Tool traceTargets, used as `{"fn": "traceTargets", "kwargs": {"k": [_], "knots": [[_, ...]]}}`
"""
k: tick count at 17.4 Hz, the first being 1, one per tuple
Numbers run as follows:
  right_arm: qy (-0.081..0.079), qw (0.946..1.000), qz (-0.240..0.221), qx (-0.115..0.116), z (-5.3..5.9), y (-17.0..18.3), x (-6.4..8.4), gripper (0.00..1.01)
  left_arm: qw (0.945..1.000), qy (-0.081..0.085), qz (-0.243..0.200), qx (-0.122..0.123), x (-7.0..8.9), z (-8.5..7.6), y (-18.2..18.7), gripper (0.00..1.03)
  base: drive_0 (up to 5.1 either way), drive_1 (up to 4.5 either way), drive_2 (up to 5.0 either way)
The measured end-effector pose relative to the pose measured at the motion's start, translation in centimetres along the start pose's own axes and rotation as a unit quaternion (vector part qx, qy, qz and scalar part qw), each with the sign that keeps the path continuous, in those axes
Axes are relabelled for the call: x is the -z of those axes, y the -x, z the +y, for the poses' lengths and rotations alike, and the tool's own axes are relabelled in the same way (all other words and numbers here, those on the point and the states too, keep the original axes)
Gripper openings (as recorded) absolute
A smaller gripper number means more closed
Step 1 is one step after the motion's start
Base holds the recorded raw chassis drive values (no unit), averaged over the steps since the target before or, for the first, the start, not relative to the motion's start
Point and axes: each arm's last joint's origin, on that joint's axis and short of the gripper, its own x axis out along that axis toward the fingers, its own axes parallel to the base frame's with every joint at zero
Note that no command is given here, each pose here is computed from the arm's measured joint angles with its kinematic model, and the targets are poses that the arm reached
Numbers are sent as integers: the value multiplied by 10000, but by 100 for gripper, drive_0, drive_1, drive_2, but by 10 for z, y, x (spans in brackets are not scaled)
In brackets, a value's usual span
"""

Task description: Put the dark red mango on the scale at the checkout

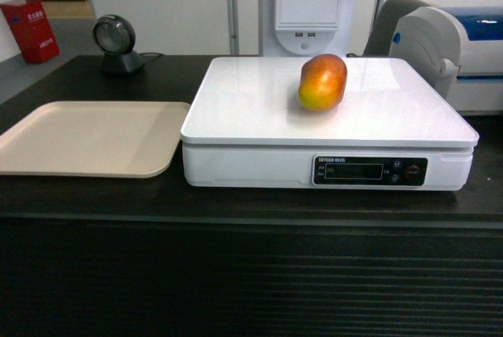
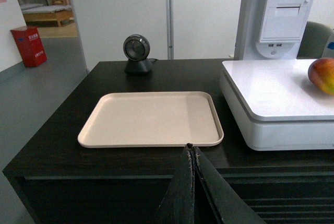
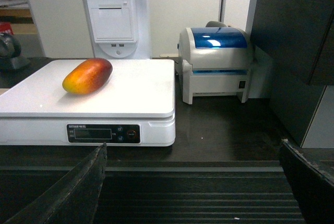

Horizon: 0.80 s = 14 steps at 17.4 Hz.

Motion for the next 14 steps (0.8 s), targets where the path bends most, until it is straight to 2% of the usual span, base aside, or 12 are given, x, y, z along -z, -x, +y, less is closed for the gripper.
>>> {"fn": "traceTargets", "kwargs": {"k": [3, 5, 6, 9, 14], "knots": [[0, 10000, 0, 0, 0, 0, 0, 98, 10000, 0, -4, 0, 0, 0, 3, 2, 0, 0, 0], [-2, 10000, 2, 2, 0, 0, 0, 98, 9998, 0, 221, -3, 6, 0, 13, 2, 0, 0, 0], [0, 10000, 2, 0, 0, 0, 0, 98, 10000, 0, -44, 0, 0, 0, 14, 2, 0, 0, 0], [0, 10000, -6, 0, 0, 0, 0, 98, 10000, 0, 97, 2, 4, 0, 14, 2, 0, 0, 0], [0, 10000, 2, 0, 0, 0, 0, 98, 10000, 2, 50, -4, 3, 0, 14, 2, 0, 0, 0]]}}
